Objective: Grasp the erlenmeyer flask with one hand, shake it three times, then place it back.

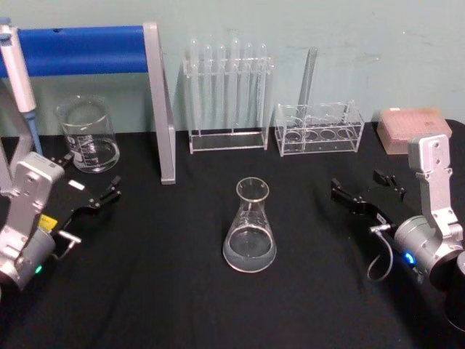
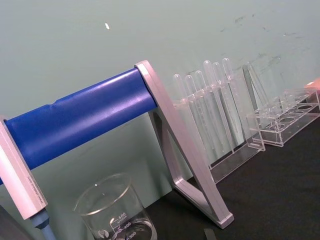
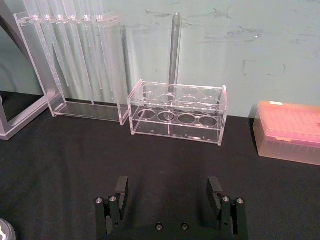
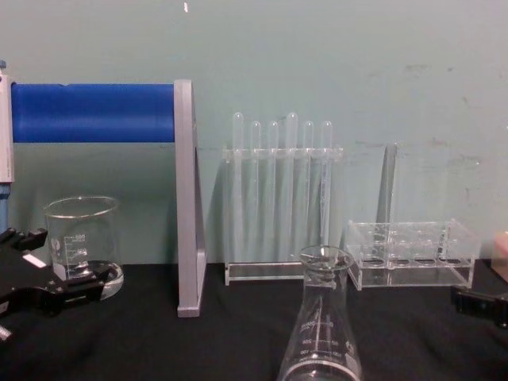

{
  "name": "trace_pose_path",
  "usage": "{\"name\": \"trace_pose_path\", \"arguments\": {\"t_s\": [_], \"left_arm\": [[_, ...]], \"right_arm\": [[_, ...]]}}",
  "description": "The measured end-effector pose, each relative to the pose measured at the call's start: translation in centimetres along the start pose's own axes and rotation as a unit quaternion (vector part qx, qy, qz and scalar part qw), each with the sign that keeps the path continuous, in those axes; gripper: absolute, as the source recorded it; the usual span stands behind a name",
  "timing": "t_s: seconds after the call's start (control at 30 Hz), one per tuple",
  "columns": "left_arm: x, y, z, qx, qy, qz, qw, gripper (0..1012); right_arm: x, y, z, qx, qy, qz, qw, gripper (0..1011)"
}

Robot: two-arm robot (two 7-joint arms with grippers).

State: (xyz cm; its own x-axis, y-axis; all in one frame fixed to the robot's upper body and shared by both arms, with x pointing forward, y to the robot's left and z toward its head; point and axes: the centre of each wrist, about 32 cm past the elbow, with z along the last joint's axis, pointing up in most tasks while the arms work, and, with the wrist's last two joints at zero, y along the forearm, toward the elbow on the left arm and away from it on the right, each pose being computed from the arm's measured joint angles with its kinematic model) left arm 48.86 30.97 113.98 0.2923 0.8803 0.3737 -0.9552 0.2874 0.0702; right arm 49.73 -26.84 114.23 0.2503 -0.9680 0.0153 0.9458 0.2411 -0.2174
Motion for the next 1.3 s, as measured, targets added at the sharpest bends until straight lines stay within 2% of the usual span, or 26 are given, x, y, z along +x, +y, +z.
{"name": "trace_pose_path", "arguments": {"t_s": [1.3], "left_arm": [[0.00, 0.00, 0.00, 0.000, 0.000, 0.000, 1.0000, 1001]], "right_arm": [[0.00, 0.00, 0.00, 0.000, 0.000, 0.000, 1.0000, 1000]]}}
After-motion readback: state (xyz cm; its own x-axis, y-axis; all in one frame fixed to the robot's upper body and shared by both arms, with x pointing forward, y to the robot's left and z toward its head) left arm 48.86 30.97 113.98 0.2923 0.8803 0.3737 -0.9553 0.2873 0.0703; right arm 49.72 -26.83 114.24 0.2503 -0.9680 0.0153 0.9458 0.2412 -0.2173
